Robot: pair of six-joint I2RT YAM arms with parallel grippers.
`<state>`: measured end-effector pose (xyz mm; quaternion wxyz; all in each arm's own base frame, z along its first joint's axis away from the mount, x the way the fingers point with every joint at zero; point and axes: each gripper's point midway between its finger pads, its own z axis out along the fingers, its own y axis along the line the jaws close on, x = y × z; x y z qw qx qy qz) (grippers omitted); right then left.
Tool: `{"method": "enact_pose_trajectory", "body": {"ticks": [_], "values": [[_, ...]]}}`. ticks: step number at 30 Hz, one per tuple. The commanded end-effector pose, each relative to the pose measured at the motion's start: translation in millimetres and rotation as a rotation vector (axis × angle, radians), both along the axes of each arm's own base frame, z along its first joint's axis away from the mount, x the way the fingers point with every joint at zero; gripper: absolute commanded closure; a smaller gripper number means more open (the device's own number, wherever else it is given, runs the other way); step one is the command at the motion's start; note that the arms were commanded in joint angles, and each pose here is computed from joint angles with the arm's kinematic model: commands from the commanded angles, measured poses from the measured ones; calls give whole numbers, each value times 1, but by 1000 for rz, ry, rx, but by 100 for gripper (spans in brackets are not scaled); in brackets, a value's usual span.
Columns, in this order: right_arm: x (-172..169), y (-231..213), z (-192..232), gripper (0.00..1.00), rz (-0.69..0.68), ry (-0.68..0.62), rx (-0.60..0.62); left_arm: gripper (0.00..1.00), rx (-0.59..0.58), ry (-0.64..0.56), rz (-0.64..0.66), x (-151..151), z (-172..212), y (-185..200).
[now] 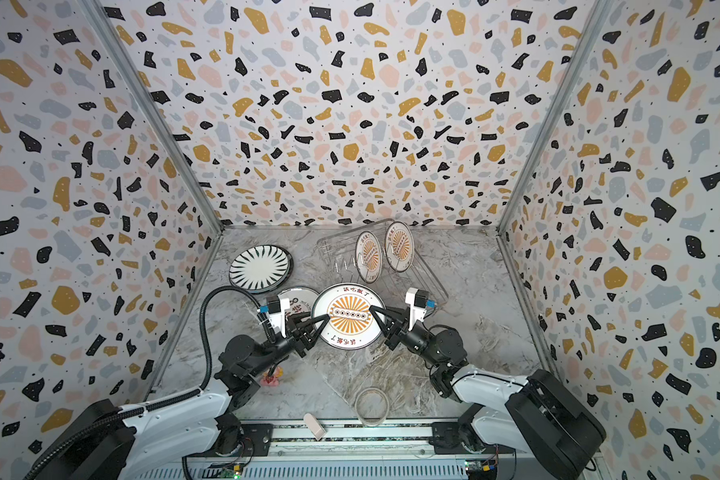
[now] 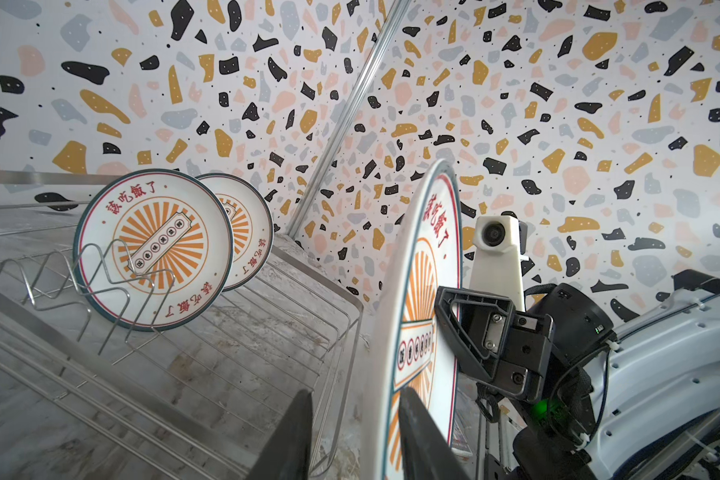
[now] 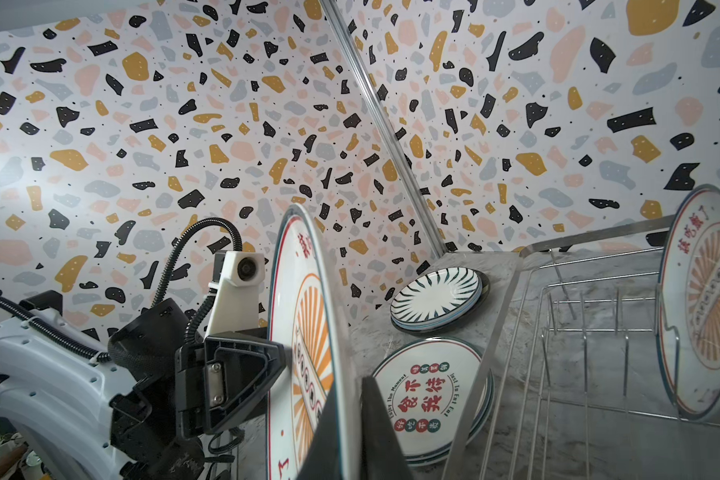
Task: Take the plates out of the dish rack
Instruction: 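Hold the sunburst plate upright with the right gripper while the left gripper grasps its rim, then open the right gripper and pull it back while the left gripper holds the plate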
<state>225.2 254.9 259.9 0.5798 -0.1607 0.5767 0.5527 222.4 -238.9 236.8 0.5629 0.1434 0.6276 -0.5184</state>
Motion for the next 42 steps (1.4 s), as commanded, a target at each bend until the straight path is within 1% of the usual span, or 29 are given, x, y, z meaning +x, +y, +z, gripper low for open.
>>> {"method": "enact_pose_trajectory", "body": {"ticks": [1, 4, 6, 9, 11, 13, 15, 17, 18, 20, 23, 28, 30, 32, 33, 35, 38, 39, 41, 42], "values": [[1, -3, 37, 95, -7, -82, 93, 74, -40, -39, -32, -8, 13, -1], [4, 1, 33, 95, 0, -70, 82, 82, -29, -21, -22, -5, 9, -1], [6, 3, 31, 94, 5, -64, 76, 85, -26, -9, -10, -3, 8, -1], [10, 9, 27, 90, 7, -51, 47, 95, -32, 8, 8, 0, 7, 2], [14, 13, 24, 86, 6, -39, 28, 98, -41, 20, 33, 3, 7, 5], [18, 14, 21, 80, -3, -27, 20, 100, -55, 35, 57, 7, 7, 8], [22, 15, 17, 79, -20, -18, 9, 100, -79, 48, 90, 10, 9, 13], [29, 15, 13, 78, -66, 0, -10, 100, -112, 51, 120, 11, 12, 20], [33, 16, 7, 75, -92, 22, -34, 100, -117, 52, 125, 11, 13, 22], [44, 17, -1, 66, -168, 56, -78, 100, -128, 52, 135, 11, 17, 24], [55, 15, -9, 56, -270, 81, -133, 100, -160, 33, 145, 7, 23, 30], [63, 8, -12, 50, -345, 99, -154, 100, -168, 41, 198, 10, 26, 40], [66, 3, -13, 47, -387, 105, -162, 100, -170, 78, 263, 19, 23, 48], [68, -1, -14, 41, -432, 114, -177, 100, -157, 116, 345, 28, 21, 59], [67, -2, -13, 37, -448, 112, -178, 100, -150, 128, 384, 31, 19, 64], [64, -2, -11, 26, -456, 99, -179, 100, -153, 136, 437, 34, 16, 74], [50, 0, -2, 21, -415, 32, -144, 100, -175, 162, 527, 39, 8, 92], [41, 1, 5, 17, -390, -9, -111, 100, -186, 176, 567, 42, 4, 101], [29, 2, 13, 8, -349, -53, -72, 100, -211, 183, 587, 45, 3, 110], [25, 5, 14, 1, -328, -68, -71, 100, -227, 184, 590, 46, 4, 114]]}}
